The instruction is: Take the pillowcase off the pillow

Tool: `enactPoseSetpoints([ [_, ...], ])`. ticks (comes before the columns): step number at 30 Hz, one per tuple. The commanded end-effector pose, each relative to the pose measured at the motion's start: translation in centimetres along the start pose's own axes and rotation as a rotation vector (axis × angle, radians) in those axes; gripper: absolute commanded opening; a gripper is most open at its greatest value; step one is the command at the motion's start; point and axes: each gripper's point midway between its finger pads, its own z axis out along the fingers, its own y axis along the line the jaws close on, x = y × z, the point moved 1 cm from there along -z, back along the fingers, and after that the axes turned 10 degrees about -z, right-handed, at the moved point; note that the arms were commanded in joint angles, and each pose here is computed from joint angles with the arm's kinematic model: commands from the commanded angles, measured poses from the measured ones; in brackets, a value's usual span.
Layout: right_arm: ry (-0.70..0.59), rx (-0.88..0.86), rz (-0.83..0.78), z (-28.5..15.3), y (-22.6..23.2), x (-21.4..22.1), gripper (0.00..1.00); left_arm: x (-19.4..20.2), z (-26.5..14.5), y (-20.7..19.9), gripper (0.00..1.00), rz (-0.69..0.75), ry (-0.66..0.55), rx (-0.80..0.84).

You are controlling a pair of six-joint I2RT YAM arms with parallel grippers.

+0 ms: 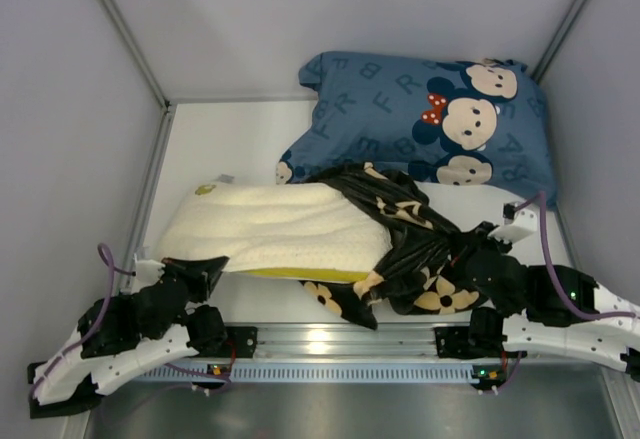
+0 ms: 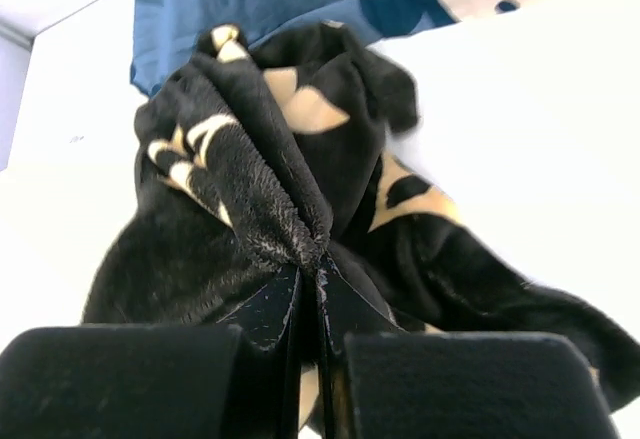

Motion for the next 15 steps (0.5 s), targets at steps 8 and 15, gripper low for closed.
enactPoseSetpoints([
  [8,-0.149,0.137,-0.046,-1.0,-4.1,-4.3,0.00,-4.7,-0.9,-0.5,0.00,0.036,-0.184,0.043],
  [15,-0.194,0.152,-0.012,-2.2,-5.6,-6.4,0.00,-5.0,-1.2,-0.6,0.00,0.032,-0.191,0.044],
])
